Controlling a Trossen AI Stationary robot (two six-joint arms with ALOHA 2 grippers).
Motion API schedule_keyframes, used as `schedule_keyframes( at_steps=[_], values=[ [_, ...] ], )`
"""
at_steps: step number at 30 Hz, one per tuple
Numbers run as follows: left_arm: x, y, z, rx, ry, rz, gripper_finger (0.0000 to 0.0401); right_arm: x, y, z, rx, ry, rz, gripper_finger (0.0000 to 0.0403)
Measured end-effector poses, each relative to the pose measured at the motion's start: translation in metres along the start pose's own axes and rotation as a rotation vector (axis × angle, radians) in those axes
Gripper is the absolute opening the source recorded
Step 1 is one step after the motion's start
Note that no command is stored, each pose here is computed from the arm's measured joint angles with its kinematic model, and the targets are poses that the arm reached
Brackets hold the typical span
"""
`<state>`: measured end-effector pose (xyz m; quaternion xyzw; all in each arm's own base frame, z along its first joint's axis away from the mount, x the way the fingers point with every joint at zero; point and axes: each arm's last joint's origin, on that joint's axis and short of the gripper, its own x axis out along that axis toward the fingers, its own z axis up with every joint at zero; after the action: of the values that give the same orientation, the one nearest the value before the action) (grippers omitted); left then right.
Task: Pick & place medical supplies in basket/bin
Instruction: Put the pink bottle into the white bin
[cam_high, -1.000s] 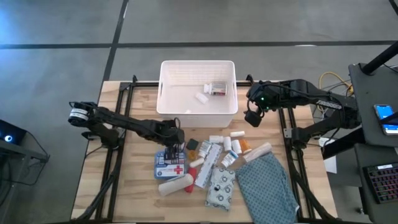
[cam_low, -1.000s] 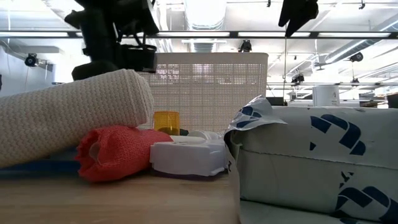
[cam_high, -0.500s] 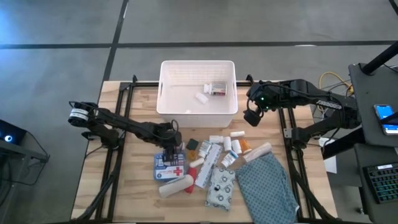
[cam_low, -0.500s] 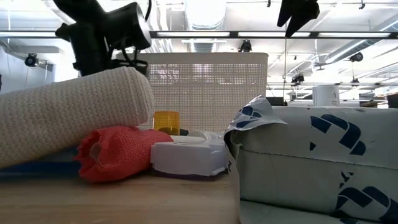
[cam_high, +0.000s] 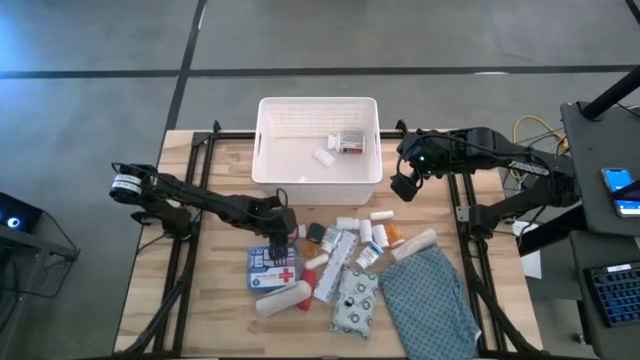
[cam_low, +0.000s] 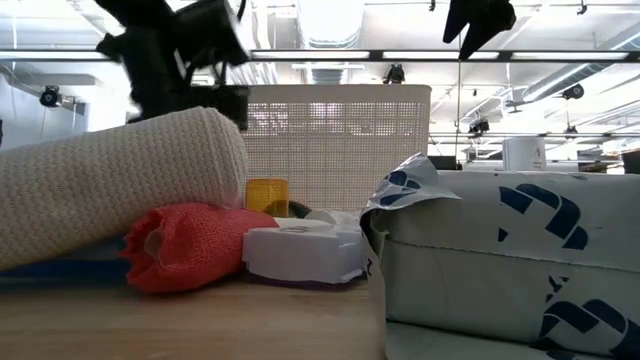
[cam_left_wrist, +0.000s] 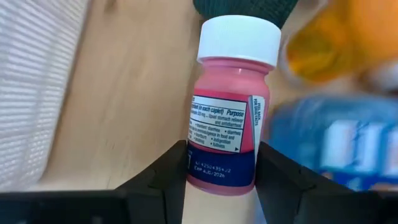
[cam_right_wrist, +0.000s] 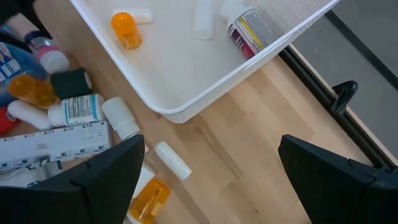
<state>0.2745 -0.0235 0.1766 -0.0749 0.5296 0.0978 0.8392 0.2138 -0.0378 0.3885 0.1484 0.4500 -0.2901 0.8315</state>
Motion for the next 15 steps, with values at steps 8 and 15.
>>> schedule_keyframes(
  at_steps=[8,15],
  values=[
    [-0.104,-0.040,0.067,-0.050,-0.234,-0.091,0.0137,0.000,0.001,0.001,0.000,-0.011,0.006,0.0359],
    [-0.202,-0.021,0.128,-0.072,-0.664,0.243,0.0137,0.000,0.002,0.004,-0.031,-0.041,0.019,0.0359]
  ],
)
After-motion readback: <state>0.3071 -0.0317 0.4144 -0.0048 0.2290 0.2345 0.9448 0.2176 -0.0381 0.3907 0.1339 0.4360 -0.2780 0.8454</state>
